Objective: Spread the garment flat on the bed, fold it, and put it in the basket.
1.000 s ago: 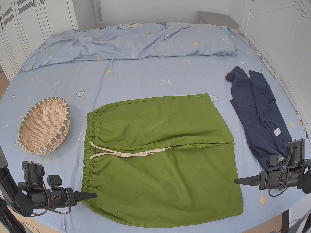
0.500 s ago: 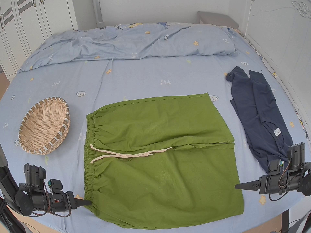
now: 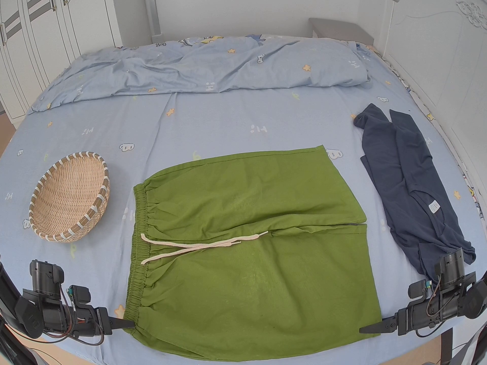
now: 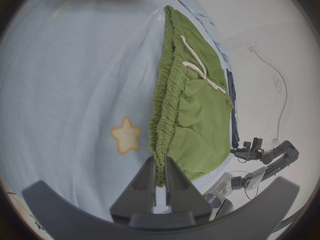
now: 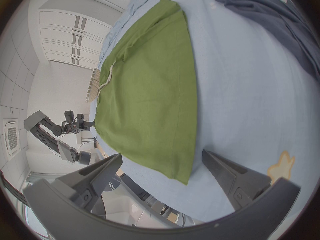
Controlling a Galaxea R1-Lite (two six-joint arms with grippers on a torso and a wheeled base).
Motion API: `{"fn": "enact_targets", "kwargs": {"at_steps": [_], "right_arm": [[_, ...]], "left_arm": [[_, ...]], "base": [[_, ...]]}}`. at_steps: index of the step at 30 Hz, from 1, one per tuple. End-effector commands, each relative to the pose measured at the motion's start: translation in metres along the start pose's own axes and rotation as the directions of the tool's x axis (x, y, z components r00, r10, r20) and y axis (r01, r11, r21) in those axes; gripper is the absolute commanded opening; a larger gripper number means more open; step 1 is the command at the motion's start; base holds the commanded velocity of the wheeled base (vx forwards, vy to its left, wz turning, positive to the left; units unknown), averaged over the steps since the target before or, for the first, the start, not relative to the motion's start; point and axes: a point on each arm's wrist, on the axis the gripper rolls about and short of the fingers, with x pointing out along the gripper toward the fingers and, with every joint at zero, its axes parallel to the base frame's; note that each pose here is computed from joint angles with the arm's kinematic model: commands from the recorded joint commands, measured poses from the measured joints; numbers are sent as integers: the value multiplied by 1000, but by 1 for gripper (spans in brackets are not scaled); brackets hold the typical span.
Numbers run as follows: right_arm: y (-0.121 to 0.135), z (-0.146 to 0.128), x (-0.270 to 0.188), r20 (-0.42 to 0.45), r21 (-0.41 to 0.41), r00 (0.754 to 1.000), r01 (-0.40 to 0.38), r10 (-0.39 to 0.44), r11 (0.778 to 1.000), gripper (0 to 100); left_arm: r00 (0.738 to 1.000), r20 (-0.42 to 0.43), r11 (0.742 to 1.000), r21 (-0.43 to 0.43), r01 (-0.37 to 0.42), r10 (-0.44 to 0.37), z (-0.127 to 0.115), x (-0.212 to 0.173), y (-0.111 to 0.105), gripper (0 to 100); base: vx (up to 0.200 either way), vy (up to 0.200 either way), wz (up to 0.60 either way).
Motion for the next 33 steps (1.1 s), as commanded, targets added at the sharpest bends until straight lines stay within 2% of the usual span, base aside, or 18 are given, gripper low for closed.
{"fn": "enact_targets", "kwargs": {"at_steps": [1,5,9,20,21,31,33], "right_arm": [[-2,-9,3,-49,29,999,0,1,1000,100],[3,-12,9,-90,4,996,-19,19,1000,100],[0,-10,16,-119,14,993,-18,20,1000,100],[-5,-5,18,-94,19,995,-13,14,1000,100],[-5,-4,18,-91,23,996,-11,13,1000,0],[-10,-4,14,-73,46,997,2,1,999,0],[-16,-6,9,-51,84,999,20,-16,996,0]], "left_arm": [[1000,-5,1000,-7,-5,5,-4,-2,0,0],[1000,-4,1000,-6,-6,6,-4,-2,0,0],[1000,-1,1000,-5,-3,3,-4,-3,0,0],[1000,-3,1000,-7,-3,3,-4,-2,0,0],[1000,-3,1000,-7,-3,3,-4,-2,0,0],[1000,0,1000,-10,-8,8,-4,-2,1,0],[999,33,999,-32,-19,20,-1,-6,6,0]], "base": [[0,0,0],[0,0,0],[0,0,0],[0,0,0],[0,0,0],[0,0,0],[0,0,0]]}}
